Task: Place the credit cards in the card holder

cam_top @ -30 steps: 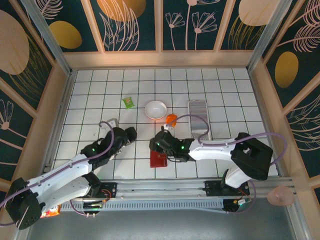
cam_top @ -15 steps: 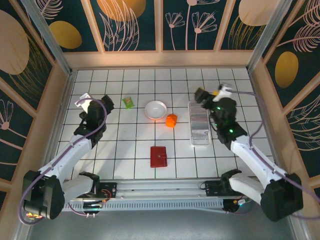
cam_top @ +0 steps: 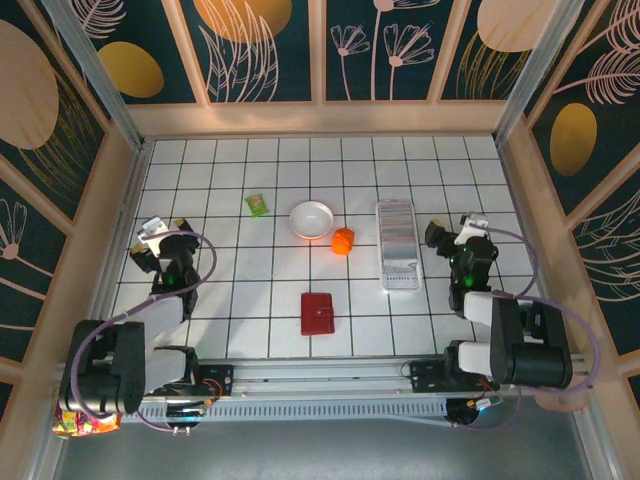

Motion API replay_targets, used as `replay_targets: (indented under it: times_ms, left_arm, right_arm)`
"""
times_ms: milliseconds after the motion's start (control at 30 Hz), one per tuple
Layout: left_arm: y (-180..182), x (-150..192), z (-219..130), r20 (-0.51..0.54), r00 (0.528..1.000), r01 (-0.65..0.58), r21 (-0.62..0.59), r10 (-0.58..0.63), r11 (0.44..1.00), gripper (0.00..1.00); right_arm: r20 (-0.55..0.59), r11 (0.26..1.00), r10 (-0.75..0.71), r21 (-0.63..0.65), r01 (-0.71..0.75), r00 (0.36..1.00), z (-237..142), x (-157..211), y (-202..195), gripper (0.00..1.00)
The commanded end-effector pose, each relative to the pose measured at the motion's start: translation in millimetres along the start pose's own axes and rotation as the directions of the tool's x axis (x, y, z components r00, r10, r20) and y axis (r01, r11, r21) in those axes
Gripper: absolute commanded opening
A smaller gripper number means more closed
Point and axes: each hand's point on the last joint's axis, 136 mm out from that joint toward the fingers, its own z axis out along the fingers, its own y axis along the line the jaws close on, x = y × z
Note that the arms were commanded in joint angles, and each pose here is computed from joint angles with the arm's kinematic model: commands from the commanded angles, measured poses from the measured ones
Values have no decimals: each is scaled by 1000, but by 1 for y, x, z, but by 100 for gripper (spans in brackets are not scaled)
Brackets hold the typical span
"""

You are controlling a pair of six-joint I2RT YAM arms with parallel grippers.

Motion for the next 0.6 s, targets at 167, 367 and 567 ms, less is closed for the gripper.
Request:
replay_targets:
  times_ms: [167,367,567]
  left_arm:
    - [-43,-29,4,139,990,5,238,-39,971,99]
    - [-65,-9,4,140,990,-42,360,-9,932,99]
    - [-67,-9,3,151,989,-51,369,-6,928,99]
  right_arm:
    - [216,997,-49,-55,62,975,6,-29,8,93]
    - [188,999,-37,15,35,982,16,-28,-2,99]
    - [179,997,-71,38,65,981,20,-27,3,99]
